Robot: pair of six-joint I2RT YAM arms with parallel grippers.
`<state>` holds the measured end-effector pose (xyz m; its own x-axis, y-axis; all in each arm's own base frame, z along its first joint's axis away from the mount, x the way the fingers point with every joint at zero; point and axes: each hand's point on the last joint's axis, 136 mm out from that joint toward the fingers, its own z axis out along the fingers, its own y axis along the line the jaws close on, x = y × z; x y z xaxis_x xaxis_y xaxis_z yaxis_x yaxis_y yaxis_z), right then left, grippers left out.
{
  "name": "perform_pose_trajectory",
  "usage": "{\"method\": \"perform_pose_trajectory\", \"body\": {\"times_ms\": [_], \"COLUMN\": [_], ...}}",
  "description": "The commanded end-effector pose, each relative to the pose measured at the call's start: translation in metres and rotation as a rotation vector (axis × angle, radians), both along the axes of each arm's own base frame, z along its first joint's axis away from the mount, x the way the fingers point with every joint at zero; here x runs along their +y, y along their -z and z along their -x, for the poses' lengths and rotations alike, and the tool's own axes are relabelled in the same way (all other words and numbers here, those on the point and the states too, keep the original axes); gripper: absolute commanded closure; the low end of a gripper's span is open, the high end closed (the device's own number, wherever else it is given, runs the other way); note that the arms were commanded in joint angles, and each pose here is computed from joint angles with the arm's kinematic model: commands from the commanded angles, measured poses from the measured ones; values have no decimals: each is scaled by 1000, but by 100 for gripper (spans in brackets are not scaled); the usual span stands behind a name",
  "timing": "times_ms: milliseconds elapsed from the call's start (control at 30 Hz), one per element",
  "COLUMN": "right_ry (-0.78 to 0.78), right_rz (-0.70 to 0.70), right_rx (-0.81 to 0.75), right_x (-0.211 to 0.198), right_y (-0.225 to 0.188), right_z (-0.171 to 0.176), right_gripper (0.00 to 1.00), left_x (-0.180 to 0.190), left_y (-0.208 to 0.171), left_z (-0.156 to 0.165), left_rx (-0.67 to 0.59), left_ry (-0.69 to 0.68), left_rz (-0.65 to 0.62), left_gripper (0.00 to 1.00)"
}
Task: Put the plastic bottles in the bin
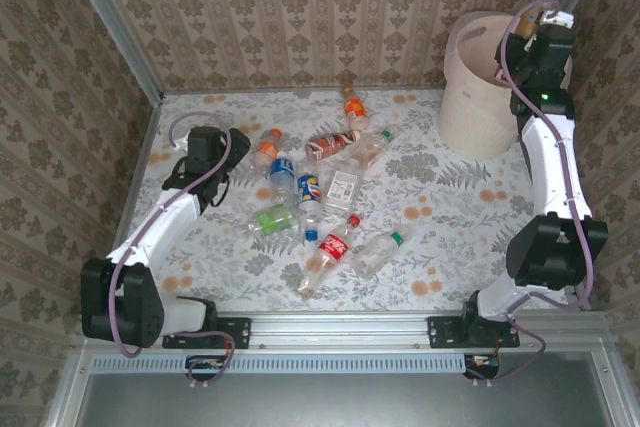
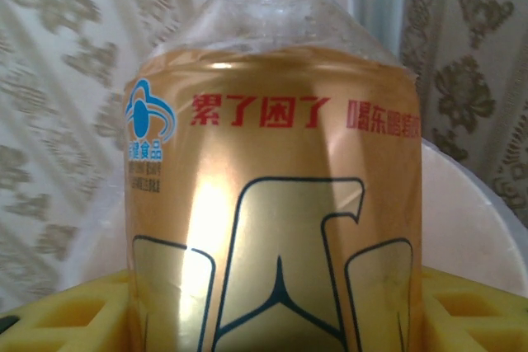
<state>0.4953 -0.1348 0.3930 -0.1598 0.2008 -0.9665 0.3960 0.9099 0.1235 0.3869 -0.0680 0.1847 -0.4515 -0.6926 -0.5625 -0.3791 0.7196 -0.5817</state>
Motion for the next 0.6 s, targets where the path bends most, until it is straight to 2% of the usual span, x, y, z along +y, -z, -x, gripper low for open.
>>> {"method": "perform_pose_trajectory", "body": {"times_ms": [0, 233, 400, 567], "right_ry": [85, 184, 204, 309], "right_rz": [109, 199, 240, 315], "right_rx": [40, 112, 147, 159], "right_x": [-26, -64, -68, -73], "right_y": [-1, 15, 24, 22], "right_z": [-4, -20, -33, -32], "right_gripper": [50, 47, 44, 37], "left_x": [-4, -6, -9, -10], "left_y": [-15, -15, -9, -8], "left_z": [0, 1, 0, 0], "left_rx": [-58, -64, -41, -38], "left_ry": [46, 63, 74, 81], "left_rz": [1, 1, 13, 19], "left_gripper": [0, 0, 0, 0]}}
